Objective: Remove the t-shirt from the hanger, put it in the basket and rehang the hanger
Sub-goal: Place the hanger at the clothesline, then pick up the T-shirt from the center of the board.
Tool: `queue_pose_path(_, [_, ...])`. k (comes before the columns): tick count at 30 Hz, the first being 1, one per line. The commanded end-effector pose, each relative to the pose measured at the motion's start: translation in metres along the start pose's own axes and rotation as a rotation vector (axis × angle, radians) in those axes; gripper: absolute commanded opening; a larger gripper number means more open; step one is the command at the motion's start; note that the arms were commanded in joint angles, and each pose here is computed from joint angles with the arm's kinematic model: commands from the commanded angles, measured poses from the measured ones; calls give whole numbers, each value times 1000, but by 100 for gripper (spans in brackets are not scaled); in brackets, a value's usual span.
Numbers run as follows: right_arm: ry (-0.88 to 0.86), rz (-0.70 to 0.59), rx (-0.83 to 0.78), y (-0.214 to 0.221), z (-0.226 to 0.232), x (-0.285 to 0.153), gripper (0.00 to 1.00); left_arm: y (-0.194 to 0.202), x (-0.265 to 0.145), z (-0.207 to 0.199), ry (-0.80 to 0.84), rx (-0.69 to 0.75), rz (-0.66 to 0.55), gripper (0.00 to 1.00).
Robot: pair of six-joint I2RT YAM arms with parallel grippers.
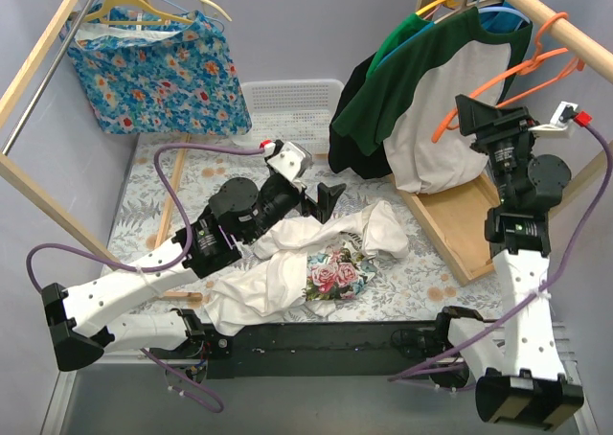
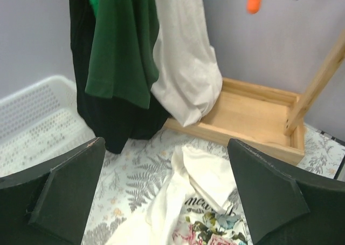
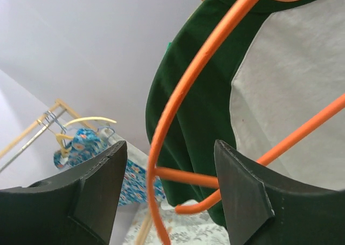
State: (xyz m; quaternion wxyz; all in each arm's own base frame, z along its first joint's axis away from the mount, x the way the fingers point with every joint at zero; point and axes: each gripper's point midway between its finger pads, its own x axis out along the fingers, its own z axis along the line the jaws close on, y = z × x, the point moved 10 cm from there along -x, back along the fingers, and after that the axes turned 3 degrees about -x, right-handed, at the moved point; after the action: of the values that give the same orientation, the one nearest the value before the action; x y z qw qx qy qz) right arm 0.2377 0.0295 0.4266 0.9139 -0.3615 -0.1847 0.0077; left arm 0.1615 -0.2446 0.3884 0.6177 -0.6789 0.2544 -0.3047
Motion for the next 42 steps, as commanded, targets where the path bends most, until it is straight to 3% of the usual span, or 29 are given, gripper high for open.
queue_pose_path(1, [4,45,-196,-5,14,-35,74,22,-7,5,-114,-74,86,98])
queue_pose_path(10, [95,246,-320,34,-10,-89,74,104,-12,1,-188,-198,362,98])
queue_pose_path(19, [194,435,-280,81,-49,-122,73,199,-8,-7,-265,-319,665,98])
queue_pose_path(28, [178,647,-270,128,-74,-126,73,256,-14,-3,-319,-350,899,98])
queue_pose_path(36, [180,818,-371,182,-61,-116,73,306,-20,-2,-366,-343,1076,98])
queue_pose_path(38, [181,850,-380,191,-60,-114,72,314,-24,0,-389,-338,1100,89])
queue_pose_path(42, [200,853,-393,195,-60,-111,71,320,-28,4,-428,-310,1123,45])
